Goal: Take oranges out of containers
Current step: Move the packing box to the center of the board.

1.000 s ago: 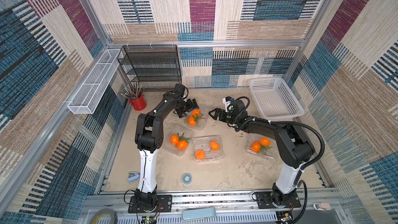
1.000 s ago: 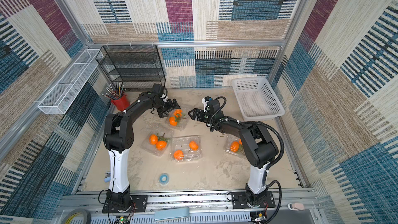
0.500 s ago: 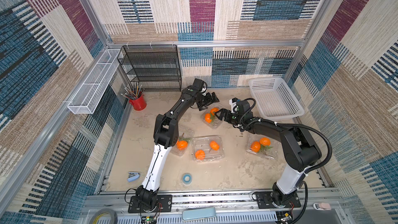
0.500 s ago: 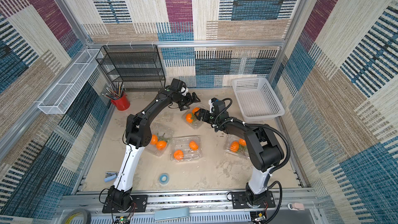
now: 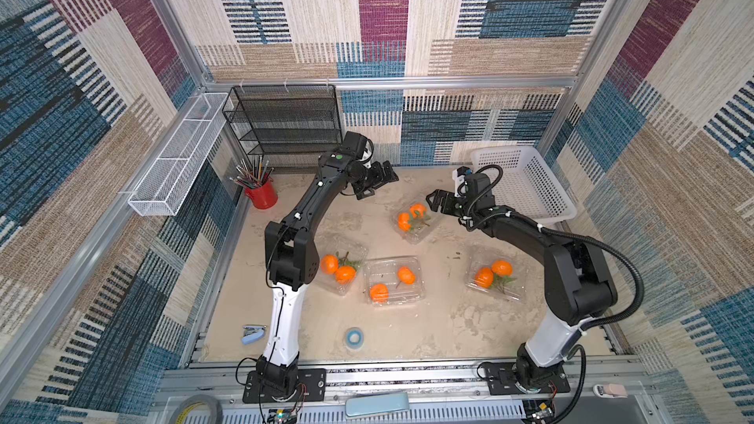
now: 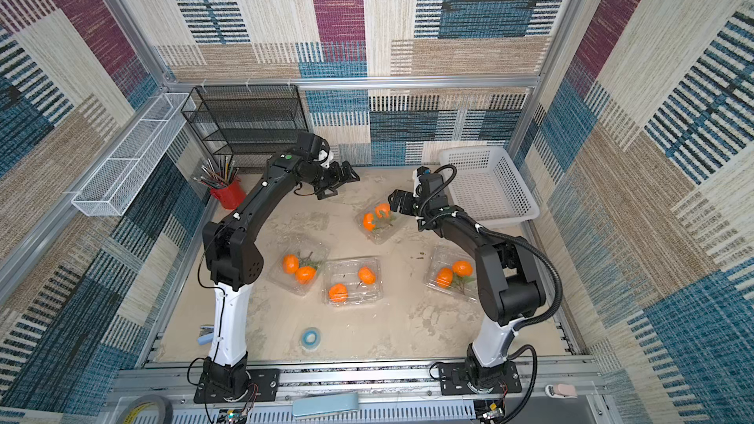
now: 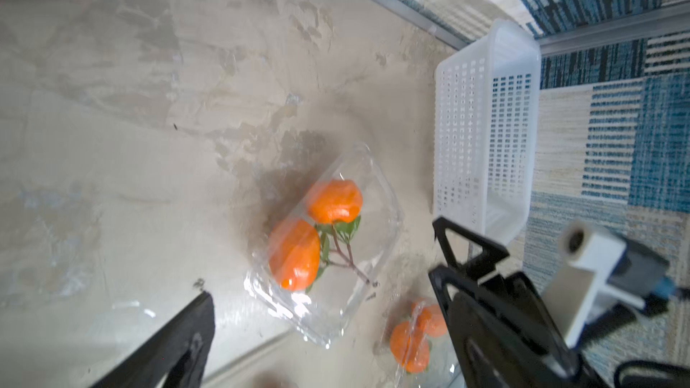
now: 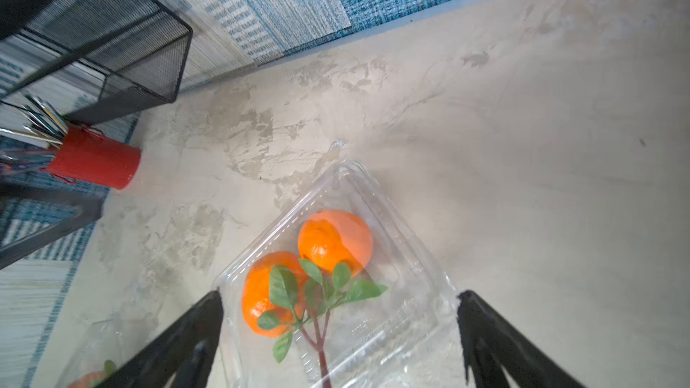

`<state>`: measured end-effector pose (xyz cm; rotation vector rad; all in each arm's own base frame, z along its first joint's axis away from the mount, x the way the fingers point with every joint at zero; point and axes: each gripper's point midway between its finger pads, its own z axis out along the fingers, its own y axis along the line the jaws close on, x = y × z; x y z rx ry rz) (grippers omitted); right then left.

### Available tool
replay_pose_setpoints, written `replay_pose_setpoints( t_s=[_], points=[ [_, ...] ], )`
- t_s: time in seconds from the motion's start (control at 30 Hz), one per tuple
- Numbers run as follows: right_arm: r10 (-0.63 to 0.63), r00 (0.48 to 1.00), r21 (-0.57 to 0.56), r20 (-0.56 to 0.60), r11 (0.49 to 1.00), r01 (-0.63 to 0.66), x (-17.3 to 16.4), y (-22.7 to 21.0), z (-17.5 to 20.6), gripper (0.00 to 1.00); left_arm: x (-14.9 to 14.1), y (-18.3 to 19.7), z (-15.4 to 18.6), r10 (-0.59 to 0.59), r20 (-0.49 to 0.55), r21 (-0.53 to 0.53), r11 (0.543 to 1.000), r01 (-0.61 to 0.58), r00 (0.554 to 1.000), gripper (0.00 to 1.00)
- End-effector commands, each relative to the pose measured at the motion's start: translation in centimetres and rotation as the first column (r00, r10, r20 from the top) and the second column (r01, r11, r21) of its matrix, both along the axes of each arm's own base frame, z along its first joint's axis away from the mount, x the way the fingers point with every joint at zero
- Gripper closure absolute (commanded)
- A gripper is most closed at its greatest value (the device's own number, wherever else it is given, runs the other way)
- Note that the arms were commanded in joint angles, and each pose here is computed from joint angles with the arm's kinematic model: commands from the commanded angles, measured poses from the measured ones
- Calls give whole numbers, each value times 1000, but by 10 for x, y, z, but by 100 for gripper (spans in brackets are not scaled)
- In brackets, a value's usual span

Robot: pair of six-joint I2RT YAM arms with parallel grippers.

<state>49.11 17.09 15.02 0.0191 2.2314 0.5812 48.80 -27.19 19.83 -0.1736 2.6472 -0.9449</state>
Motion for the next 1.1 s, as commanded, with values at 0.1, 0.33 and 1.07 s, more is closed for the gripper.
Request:
replay_pose_setpoints(
  t_s=[0.1, 0.33, 1.07],
  points=[
    [29, 998, -217, 47, 976, -18, 39, -10, -15, 1, -31, -13, -20, 59, -109, -122, 990, -73, 992, 1],
    [73, 997, -176, 8, 982, -70, 51, 3, -36, 2, -25, -30, -45, 96, -173, -186, 974, -129, 980, 1],
    [53, 993, 30, -105, 998, -50, -2, 9, -40, 2, -5, -70, -72, 43, -201, -165, 983, -77, 979, 1]
  ],
)
